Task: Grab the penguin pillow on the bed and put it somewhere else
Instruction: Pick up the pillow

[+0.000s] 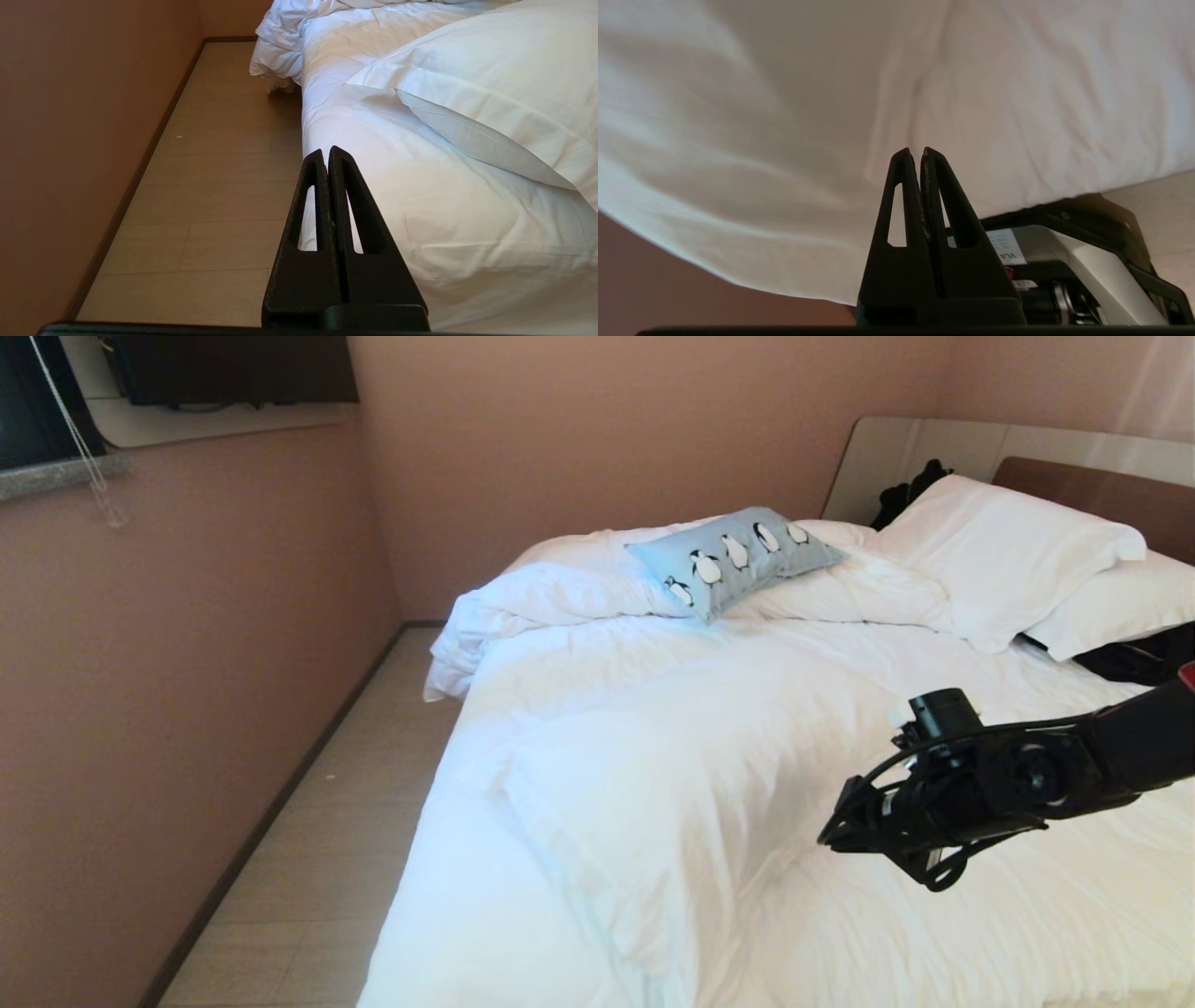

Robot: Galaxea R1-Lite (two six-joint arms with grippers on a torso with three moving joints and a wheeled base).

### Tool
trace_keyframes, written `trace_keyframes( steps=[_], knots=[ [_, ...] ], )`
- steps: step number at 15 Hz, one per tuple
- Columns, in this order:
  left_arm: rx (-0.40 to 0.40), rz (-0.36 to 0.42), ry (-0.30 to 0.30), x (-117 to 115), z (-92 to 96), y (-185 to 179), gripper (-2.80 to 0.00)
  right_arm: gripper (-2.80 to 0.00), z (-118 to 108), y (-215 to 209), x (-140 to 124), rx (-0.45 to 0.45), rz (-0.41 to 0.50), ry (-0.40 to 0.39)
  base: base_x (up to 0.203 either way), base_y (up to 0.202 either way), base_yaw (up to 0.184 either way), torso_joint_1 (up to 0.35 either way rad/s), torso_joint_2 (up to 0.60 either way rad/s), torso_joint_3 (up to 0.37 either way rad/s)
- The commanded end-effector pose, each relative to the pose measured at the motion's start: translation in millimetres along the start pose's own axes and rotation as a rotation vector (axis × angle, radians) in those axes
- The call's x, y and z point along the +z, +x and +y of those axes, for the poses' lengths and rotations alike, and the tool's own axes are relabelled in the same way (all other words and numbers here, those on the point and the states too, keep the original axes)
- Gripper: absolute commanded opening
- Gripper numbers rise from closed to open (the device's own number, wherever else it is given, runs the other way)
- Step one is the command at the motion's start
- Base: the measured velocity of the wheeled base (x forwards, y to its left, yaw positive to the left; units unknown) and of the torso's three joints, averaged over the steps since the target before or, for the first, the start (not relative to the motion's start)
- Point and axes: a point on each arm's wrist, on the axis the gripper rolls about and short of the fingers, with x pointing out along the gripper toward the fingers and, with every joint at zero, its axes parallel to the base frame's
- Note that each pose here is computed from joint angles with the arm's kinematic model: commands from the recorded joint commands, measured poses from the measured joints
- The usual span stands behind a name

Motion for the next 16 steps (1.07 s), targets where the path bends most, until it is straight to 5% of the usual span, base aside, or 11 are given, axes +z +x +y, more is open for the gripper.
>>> trace_keyframes(
  steps=[1, 7, 8, 16],
  knots=[
    [0.001, 0.001, 0.0, 0, 0.0, 0, -2.8, -2.8, 5, 7, 22, 0.196, -0.216, -0.041, 0.0, 0.0, 0.0, 0.0, 0.0, 0.0],
    [0.001, 0.002, 0.0, 0, 0.0, 0, -2.8, -2.8, -28, 48, 43, 0.095, -0.204, 0.029, 0.0, 0.0, 0.0, 0.0, 0.0, 0.0],
    [0.001, 0.001, 0.0, 0, 0.0, 0, -2.8, 0.0, -29, 51, 43, 0.091, -0.201, 0.03, 0.0, 0.0, 0.0, 0.0, 0.0, 0.0],
    [0.001, 0.002, 0.0, 0, 0.0, 0, -2.8, 0.0, -37, 85, 49, -0.075, -0.298, 0.016, 0.0, 0.0, 0.0, 0.0, 0.0, 0.0]
  ],
)
